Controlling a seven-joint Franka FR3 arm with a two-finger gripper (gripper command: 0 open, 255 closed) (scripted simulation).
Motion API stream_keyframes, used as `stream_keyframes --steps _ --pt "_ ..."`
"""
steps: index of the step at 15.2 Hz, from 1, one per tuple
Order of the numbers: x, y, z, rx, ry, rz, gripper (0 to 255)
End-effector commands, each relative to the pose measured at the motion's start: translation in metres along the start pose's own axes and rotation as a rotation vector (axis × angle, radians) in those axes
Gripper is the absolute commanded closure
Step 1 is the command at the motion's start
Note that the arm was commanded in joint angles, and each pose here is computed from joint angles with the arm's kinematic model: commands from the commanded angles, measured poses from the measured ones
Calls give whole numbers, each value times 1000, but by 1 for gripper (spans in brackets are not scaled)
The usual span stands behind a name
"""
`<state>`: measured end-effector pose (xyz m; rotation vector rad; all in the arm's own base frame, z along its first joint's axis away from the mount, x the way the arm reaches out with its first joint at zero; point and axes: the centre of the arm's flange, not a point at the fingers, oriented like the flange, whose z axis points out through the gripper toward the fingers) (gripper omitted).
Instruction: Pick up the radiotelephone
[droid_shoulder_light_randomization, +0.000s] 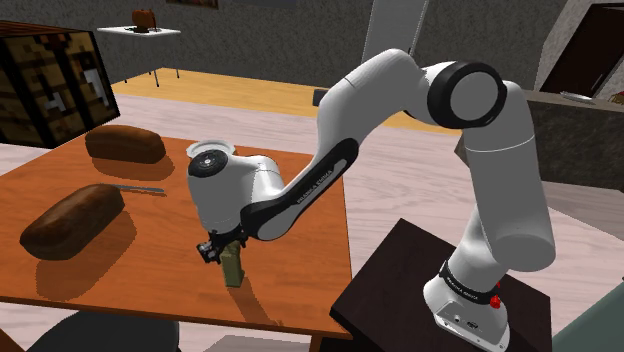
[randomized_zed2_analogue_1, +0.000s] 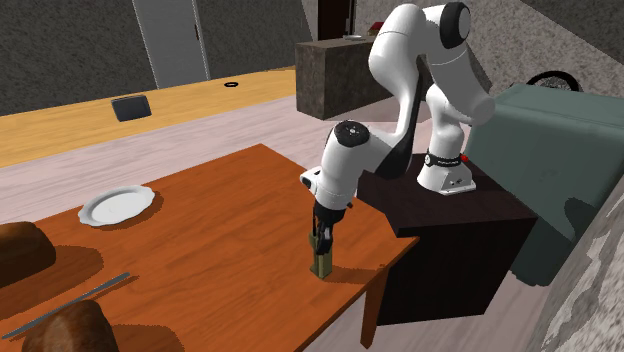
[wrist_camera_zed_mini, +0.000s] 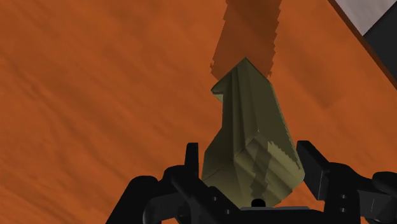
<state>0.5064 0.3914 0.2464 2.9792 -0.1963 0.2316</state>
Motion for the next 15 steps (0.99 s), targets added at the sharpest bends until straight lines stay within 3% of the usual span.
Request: stream_keyframes --steps 1,15 --pt "2 2 -10 -1 0 0 255" --pt "12 10 -72 -1 0 0 255"
